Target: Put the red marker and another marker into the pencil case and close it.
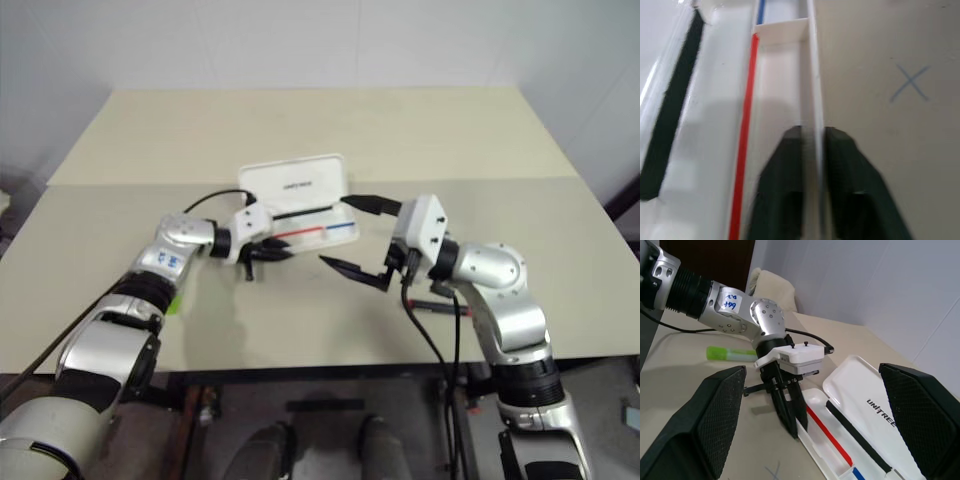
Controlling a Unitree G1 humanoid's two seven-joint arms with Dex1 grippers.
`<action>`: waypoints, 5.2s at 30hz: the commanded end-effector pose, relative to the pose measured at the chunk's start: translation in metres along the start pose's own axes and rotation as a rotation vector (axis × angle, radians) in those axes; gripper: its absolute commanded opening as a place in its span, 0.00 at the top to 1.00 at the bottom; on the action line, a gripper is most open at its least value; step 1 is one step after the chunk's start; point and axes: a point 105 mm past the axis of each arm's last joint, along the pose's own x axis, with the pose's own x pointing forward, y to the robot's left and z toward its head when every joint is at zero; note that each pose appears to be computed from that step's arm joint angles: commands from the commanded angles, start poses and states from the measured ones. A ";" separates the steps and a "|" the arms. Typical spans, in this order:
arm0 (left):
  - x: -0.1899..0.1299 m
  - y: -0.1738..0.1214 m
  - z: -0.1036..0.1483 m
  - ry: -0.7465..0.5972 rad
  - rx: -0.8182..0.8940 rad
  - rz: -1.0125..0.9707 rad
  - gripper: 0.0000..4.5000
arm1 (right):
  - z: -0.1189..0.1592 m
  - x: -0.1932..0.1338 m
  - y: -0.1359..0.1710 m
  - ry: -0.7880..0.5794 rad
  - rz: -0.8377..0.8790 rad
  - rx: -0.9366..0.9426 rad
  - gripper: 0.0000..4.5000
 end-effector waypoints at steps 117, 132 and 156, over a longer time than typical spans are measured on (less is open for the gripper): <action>-0.154 -0.066 -0.003 -0.267 0.055 0.035 0.23 | -0.053 -0.001 0.001 0.287 0.361 0.025 0.87; -0.166 -0.063 -0.019 -0.236 0.026 0.124 0.23 | -0.088 0.076 0.005 0.314 0.374 -0.109 0.87; -0.158 -0.069 -0.019 -0.252 0.006 0.144 0.23 | -0.054 0.098 0.013 0.106 0.355 -0.094 0.01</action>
